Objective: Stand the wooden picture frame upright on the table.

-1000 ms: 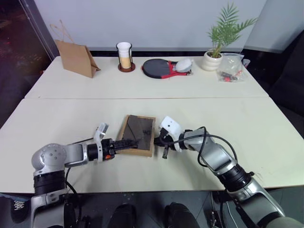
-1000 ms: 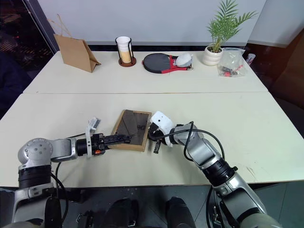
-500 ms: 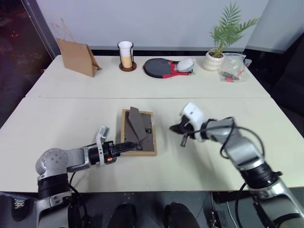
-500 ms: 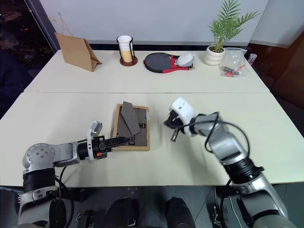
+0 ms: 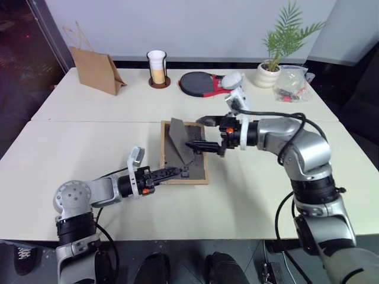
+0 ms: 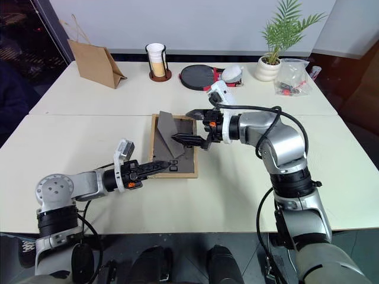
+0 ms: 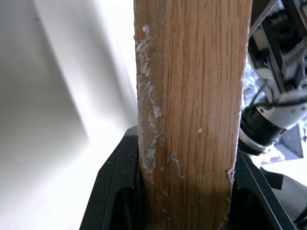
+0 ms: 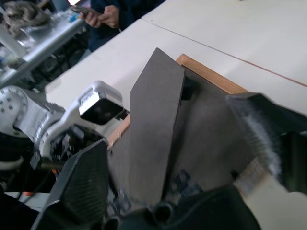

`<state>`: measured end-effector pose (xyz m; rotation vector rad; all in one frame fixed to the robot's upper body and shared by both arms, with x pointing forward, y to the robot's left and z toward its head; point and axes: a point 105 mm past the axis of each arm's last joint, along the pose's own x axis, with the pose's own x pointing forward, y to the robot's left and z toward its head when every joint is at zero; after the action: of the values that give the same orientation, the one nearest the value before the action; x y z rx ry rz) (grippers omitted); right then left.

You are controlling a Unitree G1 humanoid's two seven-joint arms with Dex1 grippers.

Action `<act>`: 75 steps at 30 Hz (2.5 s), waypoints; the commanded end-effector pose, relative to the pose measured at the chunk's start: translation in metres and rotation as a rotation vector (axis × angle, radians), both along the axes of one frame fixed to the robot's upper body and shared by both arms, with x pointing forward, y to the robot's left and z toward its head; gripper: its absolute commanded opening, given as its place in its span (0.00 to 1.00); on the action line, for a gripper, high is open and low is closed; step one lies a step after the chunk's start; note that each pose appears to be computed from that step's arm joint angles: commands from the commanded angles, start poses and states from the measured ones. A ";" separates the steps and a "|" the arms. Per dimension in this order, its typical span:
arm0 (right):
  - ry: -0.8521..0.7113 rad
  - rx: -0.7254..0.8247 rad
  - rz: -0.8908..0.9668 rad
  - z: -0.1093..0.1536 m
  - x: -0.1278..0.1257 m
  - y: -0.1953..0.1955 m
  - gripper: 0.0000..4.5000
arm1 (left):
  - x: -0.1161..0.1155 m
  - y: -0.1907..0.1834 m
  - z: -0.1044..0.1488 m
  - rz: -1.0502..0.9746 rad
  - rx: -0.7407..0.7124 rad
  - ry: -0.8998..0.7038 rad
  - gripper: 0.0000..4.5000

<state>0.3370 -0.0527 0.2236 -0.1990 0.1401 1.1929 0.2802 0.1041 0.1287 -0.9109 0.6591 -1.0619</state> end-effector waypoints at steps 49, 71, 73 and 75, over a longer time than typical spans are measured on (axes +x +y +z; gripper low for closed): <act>-0.035 0.022 0.171 0.011 -0.027 0.044 0.99 | 0.005 0.014 -0.004 0.086 -0.045 -0.058 0.24; -0.153 -0.110 0.041 0.011 -0.023 0.014 0.99 | 0.002 -0.005 0.031 0.041 -0.084 -0.112 0.24; -0.168 -0.127 0.026 0.014 -0.021 0.003 0.99 | -0.001 -0.005 0.033 0.034 -0.083 -0.113 0.24; -0.191 -0.161 0.004 0.016 -0.019 -0.009 0.99 | -0.003 -0.004 0.034 0.034 -0.082 -0.112 0.24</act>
<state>0.3187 -0.0543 0.2251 -0.4188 0.1300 1.1796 0.2821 0.1010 0.1468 -0.9297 0.5648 -1.0544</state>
